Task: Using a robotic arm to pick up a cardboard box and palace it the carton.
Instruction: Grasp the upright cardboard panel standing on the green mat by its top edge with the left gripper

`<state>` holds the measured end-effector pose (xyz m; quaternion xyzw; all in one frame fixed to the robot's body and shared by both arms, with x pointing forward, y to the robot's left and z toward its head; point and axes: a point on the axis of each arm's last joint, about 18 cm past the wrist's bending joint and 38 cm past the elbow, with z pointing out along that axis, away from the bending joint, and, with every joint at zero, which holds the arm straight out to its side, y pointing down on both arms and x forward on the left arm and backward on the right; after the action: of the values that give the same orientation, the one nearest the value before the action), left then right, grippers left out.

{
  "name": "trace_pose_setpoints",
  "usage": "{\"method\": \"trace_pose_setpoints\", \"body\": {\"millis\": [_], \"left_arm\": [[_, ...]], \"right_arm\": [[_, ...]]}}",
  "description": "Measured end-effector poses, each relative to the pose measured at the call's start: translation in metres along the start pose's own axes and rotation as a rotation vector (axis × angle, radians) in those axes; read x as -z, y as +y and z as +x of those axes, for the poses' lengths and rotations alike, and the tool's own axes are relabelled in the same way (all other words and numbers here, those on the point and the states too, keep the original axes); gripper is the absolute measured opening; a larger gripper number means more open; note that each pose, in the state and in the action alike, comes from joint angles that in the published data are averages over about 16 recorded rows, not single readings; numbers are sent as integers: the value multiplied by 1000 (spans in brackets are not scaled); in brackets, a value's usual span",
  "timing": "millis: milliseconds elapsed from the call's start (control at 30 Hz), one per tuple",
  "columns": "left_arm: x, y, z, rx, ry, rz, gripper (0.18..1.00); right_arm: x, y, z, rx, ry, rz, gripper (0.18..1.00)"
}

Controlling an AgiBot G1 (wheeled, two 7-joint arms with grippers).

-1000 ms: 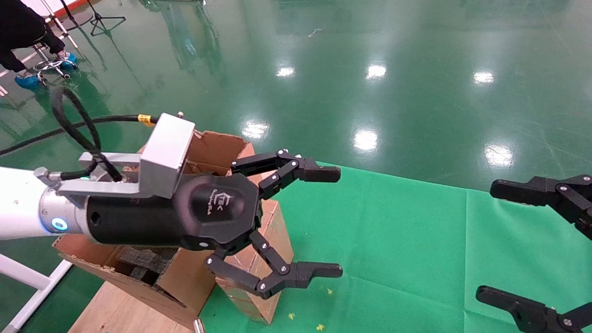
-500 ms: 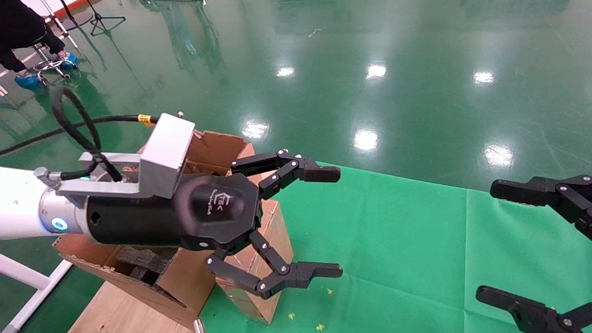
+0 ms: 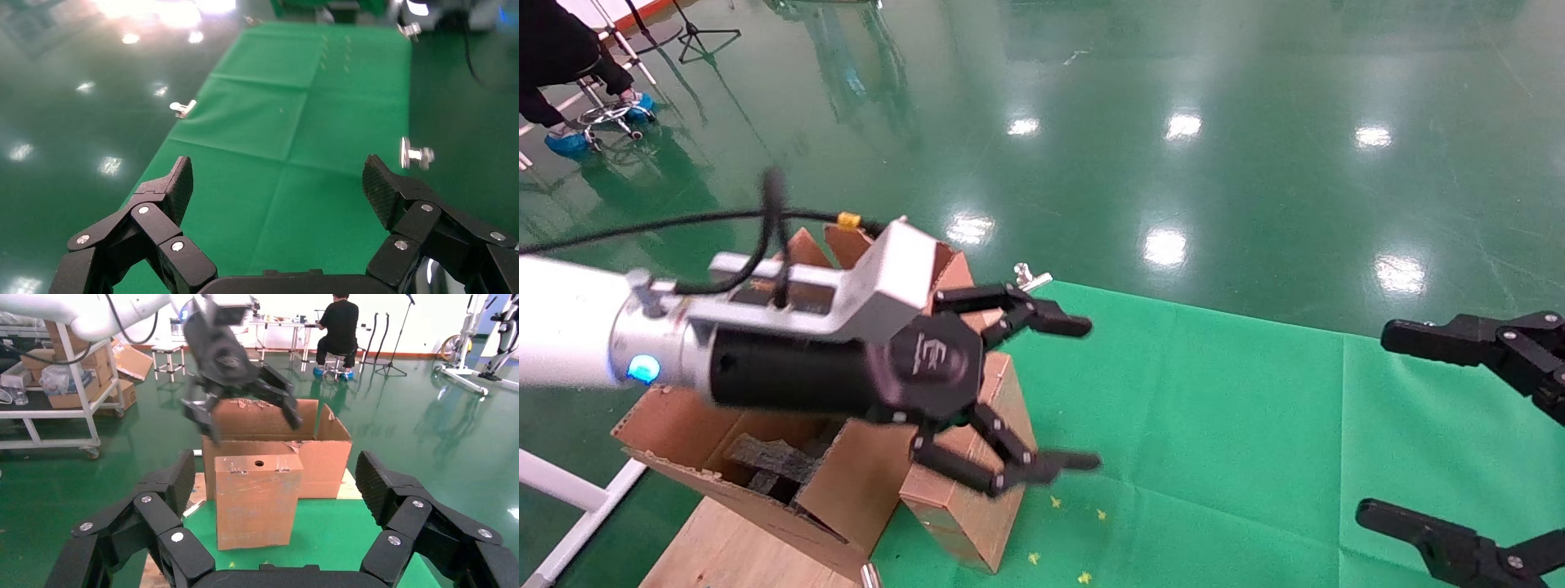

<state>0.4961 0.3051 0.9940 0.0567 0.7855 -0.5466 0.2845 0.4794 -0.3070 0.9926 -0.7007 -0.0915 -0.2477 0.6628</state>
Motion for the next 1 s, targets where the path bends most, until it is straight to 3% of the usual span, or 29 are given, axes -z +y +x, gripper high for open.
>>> {"method": "trace_pose_setpoints", "body": {"millis": [267,533,733,1000], "left_arm": [[1,-3,-13,-18,-26,-112,1001],[2,2,-37,13,-104,-285,1001],[1,5,-63,146,-225,-458,1001],[-6,6,-82,420,-379,-586,1001]], "right_arm": [[0,0,0,0,0,0,894],[0,0,0,0,1,0,731],[0,0,0,0,1,0,582],[0,0,0,0,1,0,390]]}}
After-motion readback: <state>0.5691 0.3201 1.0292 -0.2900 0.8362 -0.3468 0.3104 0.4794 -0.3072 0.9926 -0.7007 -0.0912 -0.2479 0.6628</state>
